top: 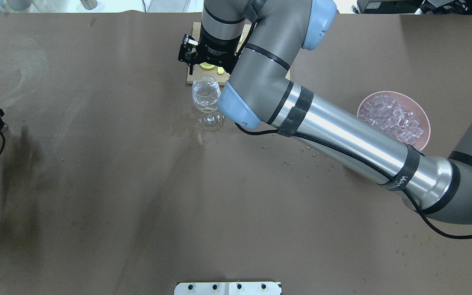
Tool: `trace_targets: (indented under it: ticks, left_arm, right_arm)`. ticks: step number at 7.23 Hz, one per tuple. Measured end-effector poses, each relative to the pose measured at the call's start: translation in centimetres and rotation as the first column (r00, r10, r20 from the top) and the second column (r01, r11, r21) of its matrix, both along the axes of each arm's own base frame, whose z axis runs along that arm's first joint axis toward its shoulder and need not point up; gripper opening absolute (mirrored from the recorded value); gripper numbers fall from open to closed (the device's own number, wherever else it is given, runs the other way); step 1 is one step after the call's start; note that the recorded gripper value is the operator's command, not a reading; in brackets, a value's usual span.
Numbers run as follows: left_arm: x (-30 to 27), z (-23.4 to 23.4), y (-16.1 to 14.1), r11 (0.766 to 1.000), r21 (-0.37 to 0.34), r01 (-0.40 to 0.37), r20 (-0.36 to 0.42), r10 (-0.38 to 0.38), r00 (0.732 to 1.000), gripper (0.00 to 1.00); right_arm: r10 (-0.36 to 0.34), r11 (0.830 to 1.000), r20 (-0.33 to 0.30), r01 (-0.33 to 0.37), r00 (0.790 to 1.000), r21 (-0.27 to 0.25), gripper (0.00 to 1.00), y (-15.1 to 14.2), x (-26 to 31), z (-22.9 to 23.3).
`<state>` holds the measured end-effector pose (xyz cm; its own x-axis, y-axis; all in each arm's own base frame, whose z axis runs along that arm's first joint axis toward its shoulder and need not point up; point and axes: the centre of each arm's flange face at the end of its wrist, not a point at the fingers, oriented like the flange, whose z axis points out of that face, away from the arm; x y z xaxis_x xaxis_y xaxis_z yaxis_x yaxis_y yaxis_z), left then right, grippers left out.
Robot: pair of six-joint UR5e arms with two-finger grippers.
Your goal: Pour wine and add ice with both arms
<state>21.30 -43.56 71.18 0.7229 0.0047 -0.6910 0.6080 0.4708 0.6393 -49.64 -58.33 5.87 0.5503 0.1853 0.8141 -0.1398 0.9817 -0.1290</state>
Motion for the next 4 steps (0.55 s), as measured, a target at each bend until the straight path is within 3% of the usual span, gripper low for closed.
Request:
trace_targets:
  ticks: [4]
  left_arm:
    - [-0.8, -1.0, 0.5, 1.000, 0.005, -0.012, -0.016, 0.012, 1.000, 0.98]
  right_arm:
    - [-0.028, 0.997, -0.030, 0.030, 0.999, 0.071, 1.00, -5.0, 12.6, 11.5]
